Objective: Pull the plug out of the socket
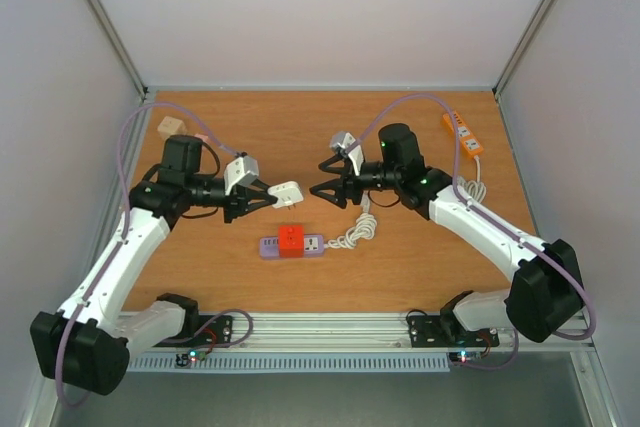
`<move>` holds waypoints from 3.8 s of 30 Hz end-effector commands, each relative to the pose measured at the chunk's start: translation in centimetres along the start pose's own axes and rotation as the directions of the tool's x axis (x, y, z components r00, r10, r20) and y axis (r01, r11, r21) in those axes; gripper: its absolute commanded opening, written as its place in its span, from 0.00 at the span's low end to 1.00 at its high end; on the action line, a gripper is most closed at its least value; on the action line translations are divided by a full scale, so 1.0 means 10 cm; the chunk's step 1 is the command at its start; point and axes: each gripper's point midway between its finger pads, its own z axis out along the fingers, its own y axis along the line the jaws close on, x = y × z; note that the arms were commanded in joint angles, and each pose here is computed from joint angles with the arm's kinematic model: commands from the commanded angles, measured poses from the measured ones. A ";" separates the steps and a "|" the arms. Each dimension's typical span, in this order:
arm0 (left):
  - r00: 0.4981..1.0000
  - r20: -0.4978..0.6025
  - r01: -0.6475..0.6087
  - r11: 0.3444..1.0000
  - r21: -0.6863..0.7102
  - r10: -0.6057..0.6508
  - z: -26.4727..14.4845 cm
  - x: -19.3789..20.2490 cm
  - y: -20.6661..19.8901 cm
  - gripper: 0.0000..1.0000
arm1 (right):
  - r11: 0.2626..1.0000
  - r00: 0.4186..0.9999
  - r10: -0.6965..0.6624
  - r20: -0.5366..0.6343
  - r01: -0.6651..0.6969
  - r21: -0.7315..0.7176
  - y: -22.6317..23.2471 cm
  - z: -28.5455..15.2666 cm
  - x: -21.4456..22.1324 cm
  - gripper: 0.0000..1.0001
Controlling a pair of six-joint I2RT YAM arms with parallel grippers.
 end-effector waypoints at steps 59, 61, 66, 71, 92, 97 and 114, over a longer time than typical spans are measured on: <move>0.968 0.206 0.116 0.984 0.137 -0.143 -0.01 -0.32 -0.11 0.01 | 0.994 0.989 0.069 0.134 -0.057 -0.091 0.32 0.18 -0.21 0.78; 0.968 0.207 0.113 0.983 0.142 -0.141 -0.01 -0.31 -0.13 0.01 | 0.996 0.988 0.066 0.137 -0.058 -0.067 0.28 0.19 -0.21 0.77; 0.968 0.203 0.116 0.982 0.152 -0.145 -0.01 -0.28 -0.14 0.01 | 0.998 0.986 0.065 0.154 -0.063 -0.016 0.19 0.19 -0.24 0.77; 0.969 0.196 0.117 0.979 0.165 -0.149 0.00 -0.25 -0.17 0.01 | 0.998 0.985 0.068 0.159 -0.069 0.000 0.16 0.19 -0.27 0.77; 0.986 0.124 0.076 0.968 0.239 -0.108 0.10 -0.09 -0.39 0.01 | 0.998 0.985 0.058 0.161 -0.064 0.030 0.10 0.20 -0.28 0.77; 0.989 0.111 0.064 0.964 0.259 -0.095 0.11 -0.08 -0.46 0.01 | 0.997 0.985 0.053 0.164 -0.062 0.050 0.07 0.19 -0.29 0.77; 0.999 0.041 0.012 0.962 0.271 -0.024 0.22 0.07 -0.59 0.01 | 0.994 0.982 0.042 0.182 -0.059 0.087 0.00 0.17 -0.39 0.76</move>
